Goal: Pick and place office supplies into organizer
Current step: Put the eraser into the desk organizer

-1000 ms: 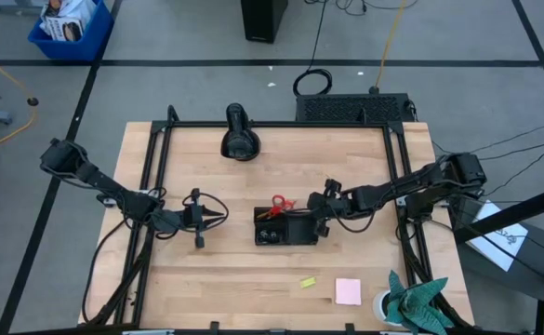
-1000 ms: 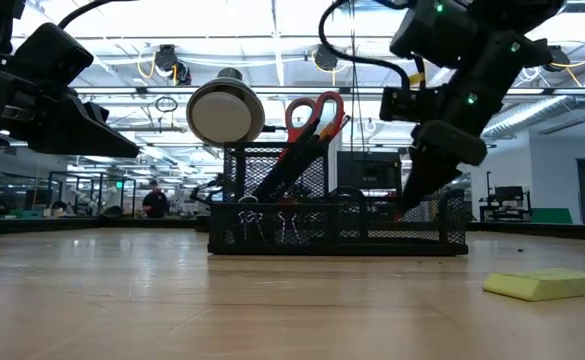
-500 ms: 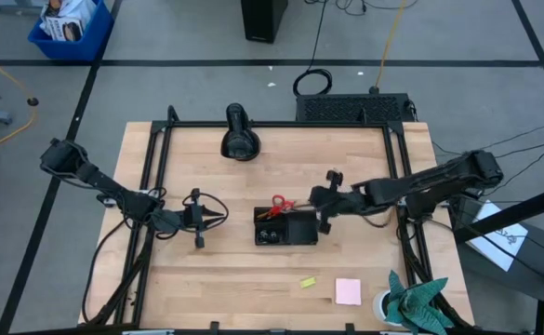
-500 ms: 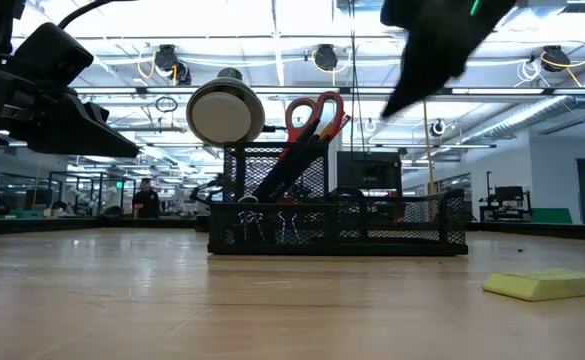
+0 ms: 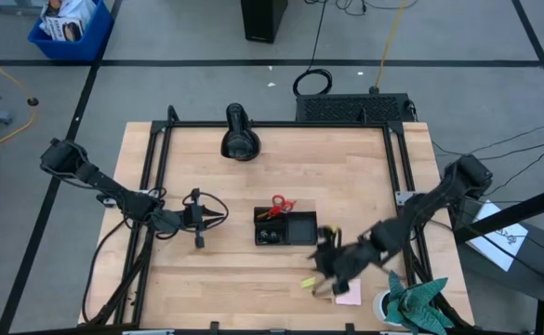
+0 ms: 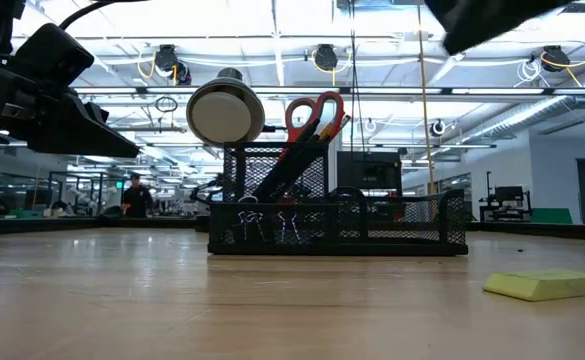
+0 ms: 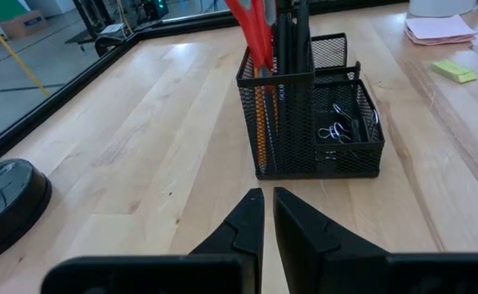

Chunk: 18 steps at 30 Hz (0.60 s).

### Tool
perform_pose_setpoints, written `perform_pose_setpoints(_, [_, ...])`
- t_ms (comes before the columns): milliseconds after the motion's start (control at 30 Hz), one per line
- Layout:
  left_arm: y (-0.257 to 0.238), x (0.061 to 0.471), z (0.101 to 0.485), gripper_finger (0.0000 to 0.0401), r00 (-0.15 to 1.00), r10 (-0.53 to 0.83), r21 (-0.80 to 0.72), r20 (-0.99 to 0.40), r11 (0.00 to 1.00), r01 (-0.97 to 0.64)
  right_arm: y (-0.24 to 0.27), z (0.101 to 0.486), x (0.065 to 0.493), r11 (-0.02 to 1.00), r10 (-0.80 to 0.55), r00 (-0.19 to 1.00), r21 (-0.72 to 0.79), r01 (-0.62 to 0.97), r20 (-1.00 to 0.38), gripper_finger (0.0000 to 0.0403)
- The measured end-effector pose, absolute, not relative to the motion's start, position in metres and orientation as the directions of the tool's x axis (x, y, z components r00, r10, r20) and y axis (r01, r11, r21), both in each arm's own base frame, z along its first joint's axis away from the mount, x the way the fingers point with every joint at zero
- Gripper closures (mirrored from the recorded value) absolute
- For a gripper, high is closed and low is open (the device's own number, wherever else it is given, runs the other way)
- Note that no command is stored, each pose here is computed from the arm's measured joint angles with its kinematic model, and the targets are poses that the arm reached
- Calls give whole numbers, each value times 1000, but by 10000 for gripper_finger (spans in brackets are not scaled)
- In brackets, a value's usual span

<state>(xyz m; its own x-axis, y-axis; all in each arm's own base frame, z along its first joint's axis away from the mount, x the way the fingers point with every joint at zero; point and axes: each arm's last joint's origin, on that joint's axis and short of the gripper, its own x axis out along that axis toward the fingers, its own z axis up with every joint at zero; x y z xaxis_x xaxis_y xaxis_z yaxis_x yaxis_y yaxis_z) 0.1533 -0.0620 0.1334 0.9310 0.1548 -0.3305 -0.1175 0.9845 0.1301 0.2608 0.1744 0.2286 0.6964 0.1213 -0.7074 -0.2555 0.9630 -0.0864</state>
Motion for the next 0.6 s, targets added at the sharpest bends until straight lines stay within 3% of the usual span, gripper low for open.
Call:
perform_pose_setpoints(267, [-62,153,133,364,931,159,131,-329,984,-122,199,196,264,942,128,652,-115,-316,-748,216])
perform_pose_setpoints(600, [-62,153,133,364,930,160,132,-331,984,-122,204,167,276,943,131,612,-92,-319,-780,195])
